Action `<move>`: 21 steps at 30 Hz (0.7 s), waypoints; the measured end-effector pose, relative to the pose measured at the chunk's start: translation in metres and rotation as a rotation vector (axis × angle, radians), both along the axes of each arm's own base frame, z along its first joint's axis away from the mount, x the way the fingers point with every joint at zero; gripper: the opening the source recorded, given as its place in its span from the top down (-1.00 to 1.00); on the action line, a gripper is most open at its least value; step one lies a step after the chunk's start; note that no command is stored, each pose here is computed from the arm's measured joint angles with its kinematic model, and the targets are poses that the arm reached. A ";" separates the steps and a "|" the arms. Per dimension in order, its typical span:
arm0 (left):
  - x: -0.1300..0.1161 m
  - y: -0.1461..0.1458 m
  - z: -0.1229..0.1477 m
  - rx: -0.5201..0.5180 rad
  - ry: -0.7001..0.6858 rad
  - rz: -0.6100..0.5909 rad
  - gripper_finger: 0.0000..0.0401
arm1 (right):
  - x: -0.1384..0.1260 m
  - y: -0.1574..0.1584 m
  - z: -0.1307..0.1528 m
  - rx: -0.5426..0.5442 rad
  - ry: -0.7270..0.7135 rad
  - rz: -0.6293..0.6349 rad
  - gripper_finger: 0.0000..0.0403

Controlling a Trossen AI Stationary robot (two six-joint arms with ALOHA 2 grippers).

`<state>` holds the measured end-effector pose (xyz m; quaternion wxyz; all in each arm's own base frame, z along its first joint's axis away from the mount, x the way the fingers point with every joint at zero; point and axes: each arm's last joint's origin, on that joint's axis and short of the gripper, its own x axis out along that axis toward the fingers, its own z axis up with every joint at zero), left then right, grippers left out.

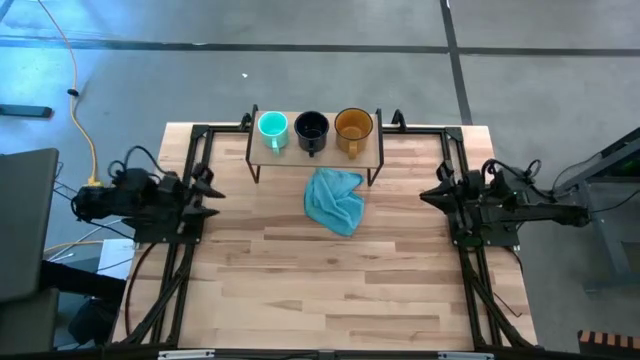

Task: Stack small to large cups/mugs on shelf
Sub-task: Return to Home Position

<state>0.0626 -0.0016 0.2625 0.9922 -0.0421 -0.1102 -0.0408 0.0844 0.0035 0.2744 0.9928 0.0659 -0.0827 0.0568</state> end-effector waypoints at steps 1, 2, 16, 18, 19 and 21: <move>0.004 0.000 -0.006 -0.010 -0.002 0.002 0.11 | 0.000 0.000 -0.001 0.005 0.006 0.006 0.92; 0.008 0.000 -0.013 -0.017 -0.001 0.006 0.11 | 0.000 0.000 -0.001 0.012 0.012 0.013 0.92; 0.027 0.001 -0.058 -0.049 -0.183 0.022 0.11 | 0.000 0.001 -0.002 0.075 0.034 0.039 0.92; 0.026 0.002 -0.056 -0.035 -0.214 0.039 0.11 | 0.000 0.001 -0.002 0.071 0.034 0.038 0.92; 0.025 0.002 -0.054 -0.026 -0.229 0.044 0.11 | 0.000 0.001 -0.002 0.066 0.033 0.034 0.92; 0.024 0.002 -0.053 -0.009 -0.252 0.050 0.11 | 0.000 0.000 -0.002 0.061 0.031 0.023 0.92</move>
